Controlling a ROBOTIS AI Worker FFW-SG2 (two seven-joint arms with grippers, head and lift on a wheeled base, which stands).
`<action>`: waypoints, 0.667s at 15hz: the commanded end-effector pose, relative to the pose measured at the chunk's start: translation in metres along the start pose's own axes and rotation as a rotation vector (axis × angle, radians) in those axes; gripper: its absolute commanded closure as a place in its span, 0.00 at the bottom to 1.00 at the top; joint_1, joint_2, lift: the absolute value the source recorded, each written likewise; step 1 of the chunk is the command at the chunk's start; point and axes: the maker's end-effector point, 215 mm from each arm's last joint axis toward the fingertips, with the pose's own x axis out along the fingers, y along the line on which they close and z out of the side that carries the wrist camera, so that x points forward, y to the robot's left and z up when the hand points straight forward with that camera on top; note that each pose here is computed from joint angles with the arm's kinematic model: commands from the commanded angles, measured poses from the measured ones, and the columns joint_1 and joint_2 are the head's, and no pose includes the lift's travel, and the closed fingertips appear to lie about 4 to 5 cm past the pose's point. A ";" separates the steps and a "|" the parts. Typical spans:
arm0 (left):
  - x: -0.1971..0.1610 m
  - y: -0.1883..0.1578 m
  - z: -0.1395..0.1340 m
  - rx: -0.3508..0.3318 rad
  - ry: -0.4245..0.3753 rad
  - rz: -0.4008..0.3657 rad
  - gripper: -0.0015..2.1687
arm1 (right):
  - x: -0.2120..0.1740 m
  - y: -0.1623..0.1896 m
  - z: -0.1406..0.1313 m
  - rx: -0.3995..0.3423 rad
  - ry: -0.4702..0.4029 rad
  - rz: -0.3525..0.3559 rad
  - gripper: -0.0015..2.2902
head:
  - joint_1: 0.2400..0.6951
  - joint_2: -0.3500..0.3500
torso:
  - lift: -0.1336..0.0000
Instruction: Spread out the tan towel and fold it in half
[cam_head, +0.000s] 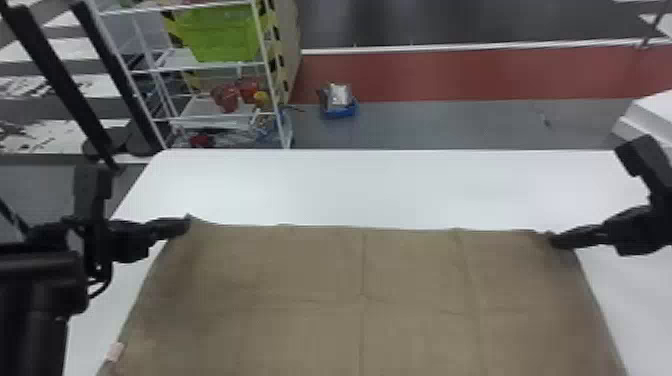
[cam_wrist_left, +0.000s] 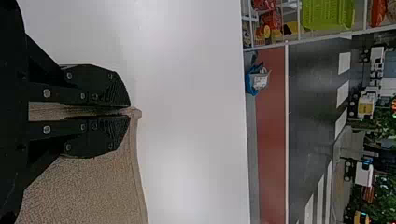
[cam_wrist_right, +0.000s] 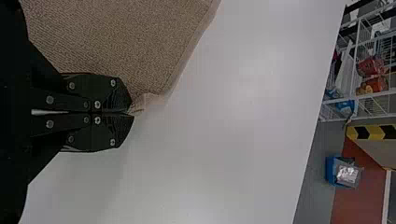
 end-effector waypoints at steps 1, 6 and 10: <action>-0.001 -0.004 0.006 0.002 -0.018 0.005 0.64 | -0.004 0.001 0.004 -0.021 -0.029 0.018 0.58 | 1.00 0.65 | 0.08; -0.004 -0.012 0.017 -0.018 -0.058 -0.010 0.64 | -0.018 -0.010 0.023 -0.086 -0.127 0.009 0.58 | 1.00 0.64 | 0.08; -0.007 -0.013 0.035 -0.019 -0.113 -0.013 0.64 | -0.039 -0.026 0.049 -0.165 -0.240 -0.050 0.58 | 1.00 0.62 | 0.08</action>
